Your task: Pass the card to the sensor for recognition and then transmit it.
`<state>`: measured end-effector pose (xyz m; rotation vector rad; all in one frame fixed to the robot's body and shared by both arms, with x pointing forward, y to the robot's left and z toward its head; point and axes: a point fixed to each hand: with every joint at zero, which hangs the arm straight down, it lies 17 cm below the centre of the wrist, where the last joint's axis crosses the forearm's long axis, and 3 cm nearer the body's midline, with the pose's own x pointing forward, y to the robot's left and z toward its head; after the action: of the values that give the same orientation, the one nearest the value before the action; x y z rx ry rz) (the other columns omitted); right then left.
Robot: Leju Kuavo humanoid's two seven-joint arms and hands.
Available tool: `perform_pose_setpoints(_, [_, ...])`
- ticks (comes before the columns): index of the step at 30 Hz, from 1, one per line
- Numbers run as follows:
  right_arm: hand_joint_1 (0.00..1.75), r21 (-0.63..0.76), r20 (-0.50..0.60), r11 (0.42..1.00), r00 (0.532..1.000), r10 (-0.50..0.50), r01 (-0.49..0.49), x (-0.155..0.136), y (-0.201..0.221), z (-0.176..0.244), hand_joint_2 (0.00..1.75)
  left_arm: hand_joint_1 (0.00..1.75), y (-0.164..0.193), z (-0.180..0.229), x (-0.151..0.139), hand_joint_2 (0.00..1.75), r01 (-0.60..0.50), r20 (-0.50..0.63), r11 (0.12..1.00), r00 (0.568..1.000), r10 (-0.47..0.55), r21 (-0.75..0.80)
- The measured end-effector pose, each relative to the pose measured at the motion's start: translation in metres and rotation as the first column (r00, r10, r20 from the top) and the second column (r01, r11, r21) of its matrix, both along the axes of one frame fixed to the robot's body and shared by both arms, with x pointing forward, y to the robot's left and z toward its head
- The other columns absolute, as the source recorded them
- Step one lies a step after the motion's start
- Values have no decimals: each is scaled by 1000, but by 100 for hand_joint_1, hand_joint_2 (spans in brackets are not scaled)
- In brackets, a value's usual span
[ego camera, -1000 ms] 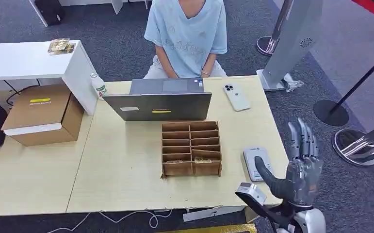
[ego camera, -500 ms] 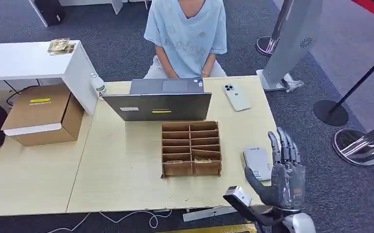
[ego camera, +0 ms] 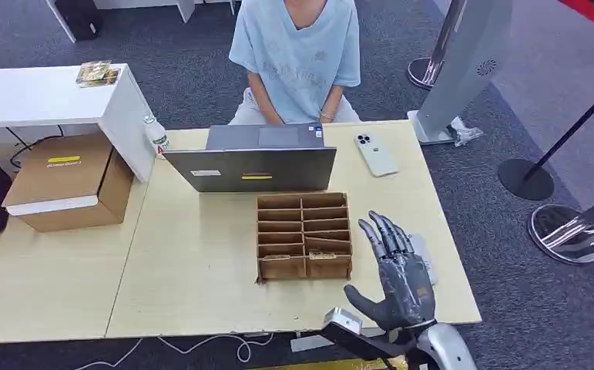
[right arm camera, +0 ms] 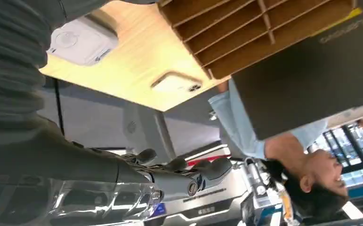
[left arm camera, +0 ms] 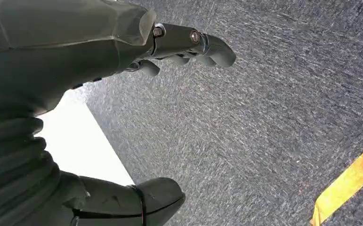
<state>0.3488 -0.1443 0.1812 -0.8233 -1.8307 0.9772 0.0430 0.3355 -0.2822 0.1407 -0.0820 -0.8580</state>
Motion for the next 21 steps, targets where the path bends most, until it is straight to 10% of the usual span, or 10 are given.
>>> perform_pose_setpoints(21, [0, -99, -1, 995, 1000, -30, 29, 4, 0, -14, 175, 0, -2, 0, 0, 175, 1, 2, 1000, 1000, -1, -5])
